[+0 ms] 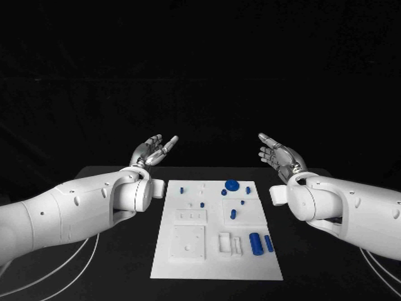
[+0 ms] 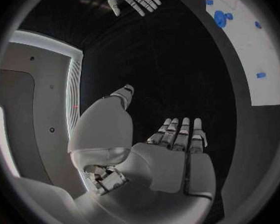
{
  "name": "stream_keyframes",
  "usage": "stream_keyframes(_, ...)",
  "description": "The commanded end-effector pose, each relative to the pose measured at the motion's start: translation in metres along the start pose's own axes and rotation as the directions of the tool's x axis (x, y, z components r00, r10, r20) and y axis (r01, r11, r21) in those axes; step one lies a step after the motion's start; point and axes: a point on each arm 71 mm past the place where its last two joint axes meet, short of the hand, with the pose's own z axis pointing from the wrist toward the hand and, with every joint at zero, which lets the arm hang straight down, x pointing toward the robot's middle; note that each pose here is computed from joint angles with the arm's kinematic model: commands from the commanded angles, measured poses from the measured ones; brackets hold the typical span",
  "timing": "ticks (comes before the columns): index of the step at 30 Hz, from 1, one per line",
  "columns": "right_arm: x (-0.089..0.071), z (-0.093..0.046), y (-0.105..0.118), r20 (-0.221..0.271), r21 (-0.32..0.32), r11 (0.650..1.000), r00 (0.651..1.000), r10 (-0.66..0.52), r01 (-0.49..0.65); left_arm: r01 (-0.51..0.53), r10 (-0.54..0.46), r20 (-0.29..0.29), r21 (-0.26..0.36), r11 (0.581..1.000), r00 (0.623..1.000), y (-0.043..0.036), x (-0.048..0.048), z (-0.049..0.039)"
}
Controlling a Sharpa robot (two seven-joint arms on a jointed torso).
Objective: Assemble the parts on the task board
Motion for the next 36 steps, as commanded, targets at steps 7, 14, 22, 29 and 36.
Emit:
stream_keyframes(7, -0.008, 0.019, 0.008, -0.235, 0.151, 0.988, 0.971, 0.047, -0.011, 0.020, -0.026, -0.120, -0.055, 0.998, 0.992, -0.0067, -0.0011, 0.0179)
stream_keyframes(14, -0.027, 0.038, 0.017, -0.200, -0.016, 0.936, 0.916, -0.349, 0.353, 0.035, -0.047, -0.176, -0.074, 0.997, 0.983, -0.0050, -0.0058, 0.0132)
stream_keyframes(22, -0.026, 0.049, 0.027, -0.167, -0.170, 0.759, 0.741, -0.650, 0.628, -0.024, 0.014, -0.202, -0.047, 0.999, 0.979, -0.0067, -0.0137, 0.0058)
stream_keyframes(29, -0.011, 0.051, 0.038, -0.150, -0.310, 0.545, 0.526, -0.837, 0.779, -0.061, 0.050, -0.280, -0.030, 0.998, 0.959, -0.0099, -0.0132, -0.0089)
stream_keyframes(36, 0.005, 0.055, 0.040, -0.131, -0.396, 0.353, 0.329, -0.935, 0.848, -0.103, 0.097, -0.391, 0.005, 0.995, 0.915, -0.0130, -0.0068, -0.0297)
